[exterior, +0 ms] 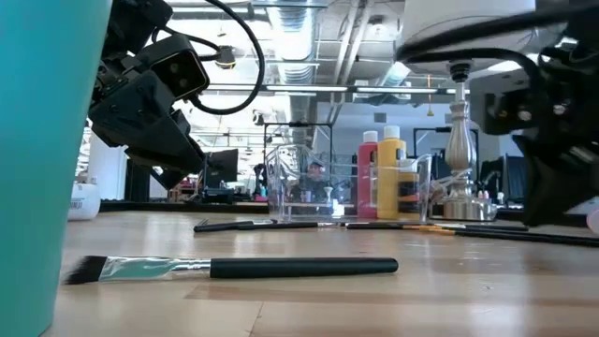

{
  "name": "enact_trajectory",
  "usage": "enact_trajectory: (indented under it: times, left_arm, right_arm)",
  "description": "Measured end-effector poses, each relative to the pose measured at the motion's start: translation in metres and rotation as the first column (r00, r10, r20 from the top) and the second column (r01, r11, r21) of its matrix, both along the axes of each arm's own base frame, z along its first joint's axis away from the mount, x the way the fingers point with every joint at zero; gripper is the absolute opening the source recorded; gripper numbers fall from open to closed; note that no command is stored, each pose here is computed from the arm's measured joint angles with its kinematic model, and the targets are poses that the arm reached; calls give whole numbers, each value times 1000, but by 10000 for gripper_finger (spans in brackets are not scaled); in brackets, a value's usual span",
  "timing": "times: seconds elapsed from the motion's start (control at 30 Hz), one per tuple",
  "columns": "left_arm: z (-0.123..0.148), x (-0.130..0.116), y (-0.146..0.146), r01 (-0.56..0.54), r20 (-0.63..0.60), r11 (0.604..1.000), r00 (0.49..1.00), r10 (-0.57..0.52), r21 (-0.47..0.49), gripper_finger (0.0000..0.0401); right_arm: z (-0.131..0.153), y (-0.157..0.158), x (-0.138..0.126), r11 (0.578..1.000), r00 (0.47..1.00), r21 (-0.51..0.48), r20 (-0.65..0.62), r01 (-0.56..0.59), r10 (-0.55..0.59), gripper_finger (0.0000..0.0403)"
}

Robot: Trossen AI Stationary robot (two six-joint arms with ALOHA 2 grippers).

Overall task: Pick & Place Paint Supplies
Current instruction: Put the gold paintbrush into the green cup

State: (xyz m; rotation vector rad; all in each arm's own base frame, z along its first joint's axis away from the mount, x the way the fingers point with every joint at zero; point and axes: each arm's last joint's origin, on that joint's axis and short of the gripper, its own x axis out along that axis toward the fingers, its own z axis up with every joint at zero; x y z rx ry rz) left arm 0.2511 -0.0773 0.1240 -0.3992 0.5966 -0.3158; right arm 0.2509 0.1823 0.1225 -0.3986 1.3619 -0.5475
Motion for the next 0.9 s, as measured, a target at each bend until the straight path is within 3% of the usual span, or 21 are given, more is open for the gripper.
enact_trajectory:
  times: [0.23, 0.4, 0.53, 0.67, 0.77, 0.9]
  left_arm:
    - [0, 0, 0, 7, 7, 1000, 1000, -7, 12, 1]
    - [0, 0, 0, 7, 10, 1000, 1000, -7, 11, 1]
    - [0, 0, 0, 8, 12, 1000, 1000, -8, 10, 1]
    - [1, 0, 0, 11, 15, 1000, 1000, -11, 15, 1]
    - [1, 0, 0, 14, 18, 1000, 1000, -14, 20, 1]
    - [1, 1, 0, 23, 34, 999, 999, -24, 34, 1]
  right_arm:
    - [17, 1, -2, 995, 983, -102, 182, -21, 40, 0]
    - [33, -11, -19, 988, 899, -152, 436, 35, 35, 0]
    - [42, -20, -44, 999, 741, -29, 671, 46, -14, 0]
    - [45, -28, -64, 989, 582, 126, 811, -80, -56, 0]
    - [45, -38, -71, 960, 553, 181, 832, -215, -33, 0]
    - [37, -56, -74, 937, 518, 235, 853, -260, -70, 0]
